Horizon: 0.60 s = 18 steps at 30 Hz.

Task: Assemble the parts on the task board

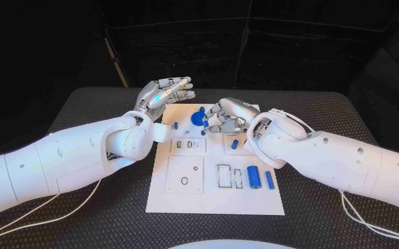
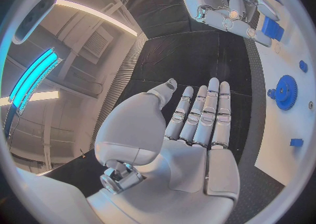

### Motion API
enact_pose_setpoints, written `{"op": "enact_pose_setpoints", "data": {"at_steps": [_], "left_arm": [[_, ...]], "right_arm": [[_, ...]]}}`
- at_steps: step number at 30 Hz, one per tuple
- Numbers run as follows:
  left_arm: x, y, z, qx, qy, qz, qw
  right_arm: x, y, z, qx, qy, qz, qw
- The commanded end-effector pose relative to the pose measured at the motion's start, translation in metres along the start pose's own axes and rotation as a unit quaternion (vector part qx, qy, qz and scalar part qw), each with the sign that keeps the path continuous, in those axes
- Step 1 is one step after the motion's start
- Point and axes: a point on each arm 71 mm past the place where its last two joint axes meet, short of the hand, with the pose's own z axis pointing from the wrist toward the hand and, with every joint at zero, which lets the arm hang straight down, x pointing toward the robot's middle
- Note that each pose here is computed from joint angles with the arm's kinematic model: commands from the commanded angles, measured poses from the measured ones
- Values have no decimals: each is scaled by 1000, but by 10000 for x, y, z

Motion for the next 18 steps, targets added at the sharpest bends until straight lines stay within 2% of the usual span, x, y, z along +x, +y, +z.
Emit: {"op": "enact_pose_setpoints", "data": {"at_steps": [1, 12, 18], "left_arm": [[9, -18, 15, 5, 2, -2, 1000], [11, -19, 25, 6, 2, -2, 1000], [18, -17, 29, 6, 2, -2, 1000]], "right_arm": [[69, 28, 46, 10, 2, -29, 1000], [395, 102, 141, 20, 21, -41, 999], [510, 130, 182, 23, 29, -44, 998]]}}
